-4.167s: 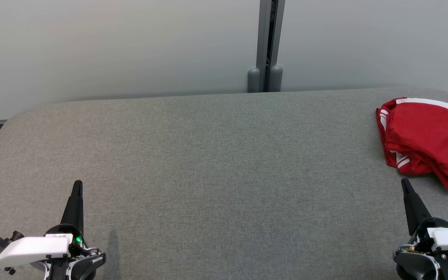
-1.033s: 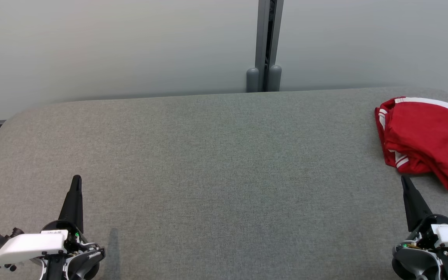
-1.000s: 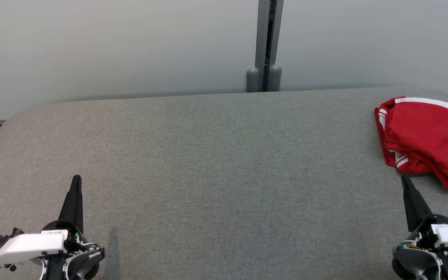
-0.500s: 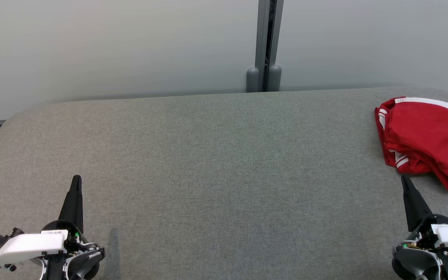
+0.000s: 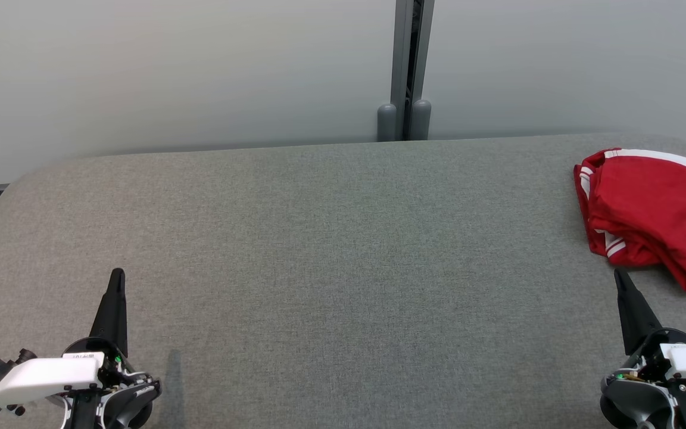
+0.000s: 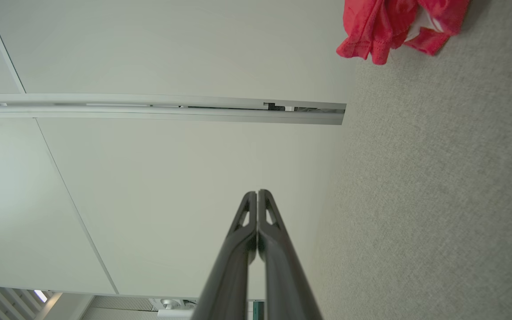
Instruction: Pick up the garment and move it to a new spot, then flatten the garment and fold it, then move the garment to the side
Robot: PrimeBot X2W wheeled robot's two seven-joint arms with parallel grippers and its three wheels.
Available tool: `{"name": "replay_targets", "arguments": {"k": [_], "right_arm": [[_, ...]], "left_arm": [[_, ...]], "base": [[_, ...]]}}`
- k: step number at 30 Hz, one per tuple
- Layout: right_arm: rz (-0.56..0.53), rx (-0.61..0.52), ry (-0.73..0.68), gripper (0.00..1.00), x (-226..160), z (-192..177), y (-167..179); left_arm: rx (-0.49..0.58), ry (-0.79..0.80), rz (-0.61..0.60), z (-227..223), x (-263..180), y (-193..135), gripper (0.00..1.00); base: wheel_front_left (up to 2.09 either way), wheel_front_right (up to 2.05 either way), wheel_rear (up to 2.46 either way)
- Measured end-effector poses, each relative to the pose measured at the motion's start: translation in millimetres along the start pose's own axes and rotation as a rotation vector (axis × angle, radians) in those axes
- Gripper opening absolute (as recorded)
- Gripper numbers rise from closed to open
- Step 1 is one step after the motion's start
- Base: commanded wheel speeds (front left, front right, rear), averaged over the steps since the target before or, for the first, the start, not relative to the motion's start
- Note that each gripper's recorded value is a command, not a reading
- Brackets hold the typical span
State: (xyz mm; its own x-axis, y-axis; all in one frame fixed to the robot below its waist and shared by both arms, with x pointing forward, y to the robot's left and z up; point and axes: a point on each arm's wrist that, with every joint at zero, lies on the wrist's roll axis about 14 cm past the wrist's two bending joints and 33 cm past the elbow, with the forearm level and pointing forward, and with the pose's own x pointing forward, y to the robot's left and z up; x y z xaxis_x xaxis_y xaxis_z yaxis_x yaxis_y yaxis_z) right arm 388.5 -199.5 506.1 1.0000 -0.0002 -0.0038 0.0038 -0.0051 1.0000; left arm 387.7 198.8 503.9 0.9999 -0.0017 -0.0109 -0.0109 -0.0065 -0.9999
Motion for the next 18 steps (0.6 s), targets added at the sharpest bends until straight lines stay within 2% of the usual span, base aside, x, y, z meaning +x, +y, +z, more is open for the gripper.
{"name": "replay_targets", "arguments": {"k": [18], "right_arm": [[0.000, 0.000, 0.000, 0.00, 0.0, 0.0, 0.0]], "left_arm": [[0.000, 0.000, 0.000, 0.0, 0.0, -0.1, 0.00]], "base": [[0.00, 0.00, 0.00]]}}
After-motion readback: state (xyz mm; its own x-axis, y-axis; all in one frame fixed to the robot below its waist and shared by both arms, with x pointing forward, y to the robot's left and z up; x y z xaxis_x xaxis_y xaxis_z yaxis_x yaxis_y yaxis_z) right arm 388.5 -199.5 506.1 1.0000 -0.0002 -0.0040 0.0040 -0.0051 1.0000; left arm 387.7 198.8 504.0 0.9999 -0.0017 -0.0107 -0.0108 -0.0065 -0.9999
